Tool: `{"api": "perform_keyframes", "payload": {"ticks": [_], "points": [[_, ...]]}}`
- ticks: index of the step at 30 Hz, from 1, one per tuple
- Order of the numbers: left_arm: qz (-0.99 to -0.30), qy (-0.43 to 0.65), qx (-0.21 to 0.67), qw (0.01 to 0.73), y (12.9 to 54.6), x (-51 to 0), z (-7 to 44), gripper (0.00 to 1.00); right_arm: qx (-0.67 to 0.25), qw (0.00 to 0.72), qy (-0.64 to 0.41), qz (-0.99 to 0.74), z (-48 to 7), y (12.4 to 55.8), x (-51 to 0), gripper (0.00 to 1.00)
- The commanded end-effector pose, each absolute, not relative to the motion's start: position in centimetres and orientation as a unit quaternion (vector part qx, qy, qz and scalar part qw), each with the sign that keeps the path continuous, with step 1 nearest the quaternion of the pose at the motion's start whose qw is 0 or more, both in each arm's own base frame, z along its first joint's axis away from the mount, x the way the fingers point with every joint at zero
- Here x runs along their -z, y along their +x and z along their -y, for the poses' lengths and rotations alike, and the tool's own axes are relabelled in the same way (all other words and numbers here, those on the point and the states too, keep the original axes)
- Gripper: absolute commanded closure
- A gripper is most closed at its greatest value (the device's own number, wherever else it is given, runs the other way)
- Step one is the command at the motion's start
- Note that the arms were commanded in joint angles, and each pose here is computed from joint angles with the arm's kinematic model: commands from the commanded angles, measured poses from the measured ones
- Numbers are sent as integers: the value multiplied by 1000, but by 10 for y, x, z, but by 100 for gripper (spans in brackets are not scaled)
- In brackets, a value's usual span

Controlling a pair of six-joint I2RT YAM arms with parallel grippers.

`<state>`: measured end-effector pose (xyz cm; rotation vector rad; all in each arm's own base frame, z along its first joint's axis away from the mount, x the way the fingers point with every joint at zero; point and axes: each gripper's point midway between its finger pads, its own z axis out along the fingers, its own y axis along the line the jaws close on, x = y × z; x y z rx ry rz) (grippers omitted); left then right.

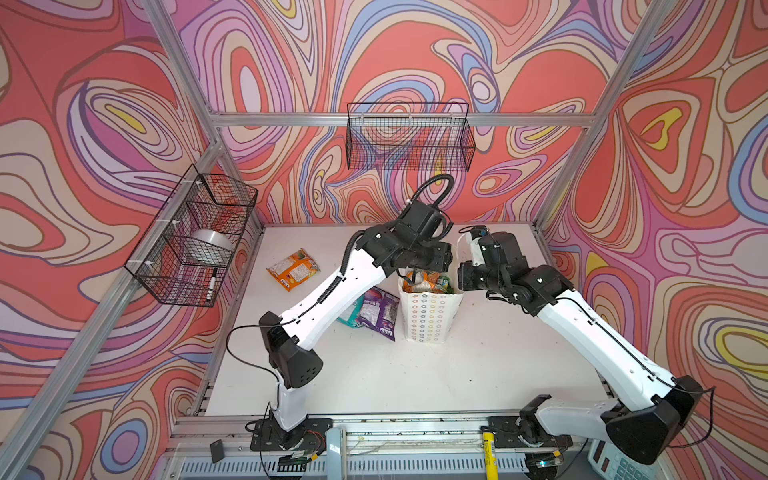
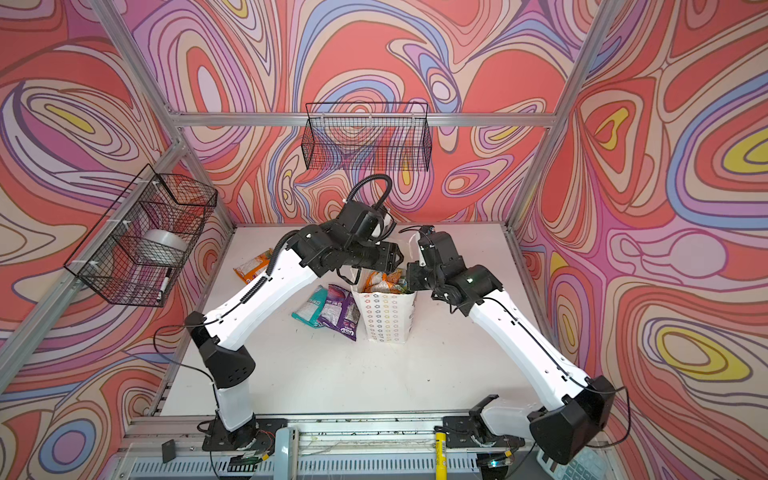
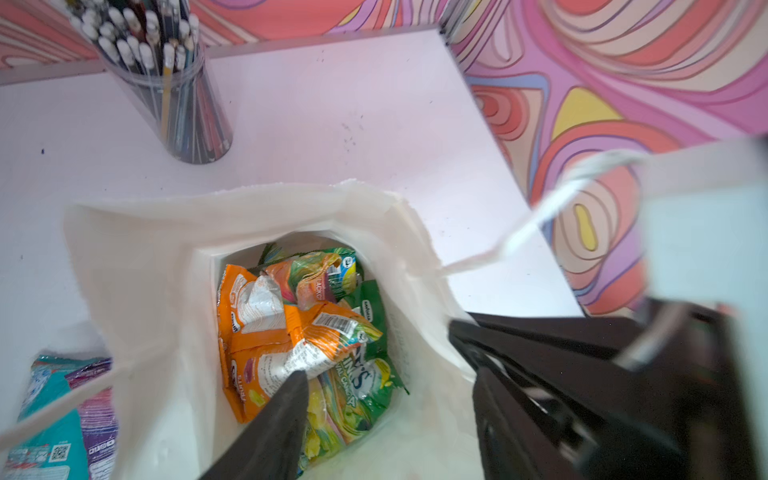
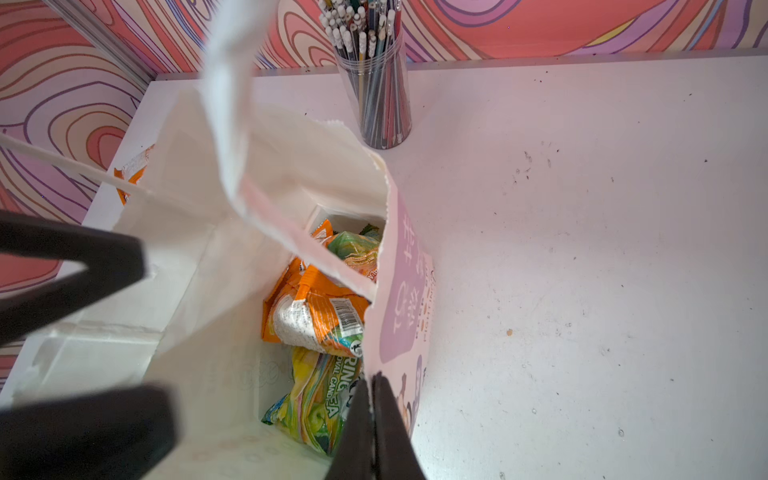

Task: Place the snacks into the paper bag
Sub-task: 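Raise the left gripper out of the paper bag toward the last orange bag, then lower the left gripper onto the remaining orange bag and grasp it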

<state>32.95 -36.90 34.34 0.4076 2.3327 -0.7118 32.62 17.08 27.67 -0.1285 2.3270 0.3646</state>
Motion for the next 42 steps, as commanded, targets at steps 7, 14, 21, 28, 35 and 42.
{"api": "perform_keyframes", "payload": {"ticks": [7, 14, 21, 28, 35, 42], "points": [[-803, 207, 382, 409, 272, -450, 342, 3, -157, 407, -56, -898, -176, 327, -292, 100], [-790, 171, 357, 467, 252, -467, 286, 0, -164, 436, -56, -883, -178, 334, -301, 100], [-835, 68, 214, 502, 255, -430, 201, 0, -166, 454, -57, -874, -178, 339, -304, 100], [-891, -81, 144, 424, 269, -347, 128, 0, -171, 477, -65, -860, -176, 335, -311, 100], [-927, -205, 98, 298, 310, -231, 83, 0, -168, 485, -61, -856, -171, 330, -303, 100], [-917, -303, 66, 251, 368, -156, 29, 0, -159, 491, -55, -855, -165, 328, -300, 100]]}}
